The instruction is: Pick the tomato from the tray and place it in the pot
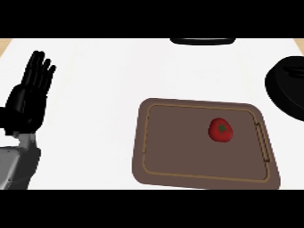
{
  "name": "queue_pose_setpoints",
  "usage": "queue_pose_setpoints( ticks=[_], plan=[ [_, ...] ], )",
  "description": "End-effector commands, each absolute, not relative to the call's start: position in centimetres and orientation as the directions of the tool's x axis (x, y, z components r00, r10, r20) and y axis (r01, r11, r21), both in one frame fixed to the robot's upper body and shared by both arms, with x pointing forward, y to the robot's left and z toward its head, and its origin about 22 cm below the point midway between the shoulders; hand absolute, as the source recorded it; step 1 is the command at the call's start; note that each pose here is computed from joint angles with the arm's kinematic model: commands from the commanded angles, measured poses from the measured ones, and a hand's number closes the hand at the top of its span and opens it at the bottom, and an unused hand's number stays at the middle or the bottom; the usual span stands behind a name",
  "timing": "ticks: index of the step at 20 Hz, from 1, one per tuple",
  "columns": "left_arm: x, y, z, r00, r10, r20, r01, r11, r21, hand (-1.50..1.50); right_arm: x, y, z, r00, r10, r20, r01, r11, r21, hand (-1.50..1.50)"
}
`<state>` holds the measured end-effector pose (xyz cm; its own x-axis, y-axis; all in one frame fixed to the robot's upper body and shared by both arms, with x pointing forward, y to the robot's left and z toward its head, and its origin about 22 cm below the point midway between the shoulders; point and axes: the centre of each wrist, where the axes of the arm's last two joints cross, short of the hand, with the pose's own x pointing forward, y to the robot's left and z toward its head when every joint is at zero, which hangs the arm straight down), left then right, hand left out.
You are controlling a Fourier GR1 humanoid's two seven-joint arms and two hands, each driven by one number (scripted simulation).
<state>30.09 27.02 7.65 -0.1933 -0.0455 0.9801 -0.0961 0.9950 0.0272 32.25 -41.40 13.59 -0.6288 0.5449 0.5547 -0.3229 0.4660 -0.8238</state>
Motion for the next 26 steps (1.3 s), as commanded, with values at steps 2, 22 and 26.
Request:
queue_pose_setpoints(
  ticks=[2, 22, 26],
  plan=[
    [30.2, 26.2, 8.3, -0.187, -0.046, 0.981, -0.093, 0.995, 0.029, 0.0, 32.5, -38.4, 14.2, -0.666, 0.556, 0.498, -0.419, 0.274, -0.866, -1.5],
    [31.0, 25.8, 8.9, -0.178, -0.064, 0.982, -0.105, 0.993, 0.046, 0.0, 30.8, -29.4, 8.7, -0.593, 0.654, 0.469, -0.514, 0.141, -0.846, -1.5],
    [30.9, 26.6, 8.7, -0.191, -0.05, 0.98, -0.09, 0.995, 0.033, 0.0, 31.0, -29.7, 7.4, -0.621, 0.618, 0.482, -0.486, 0.179, -0.855, -1.5]
  ],
)
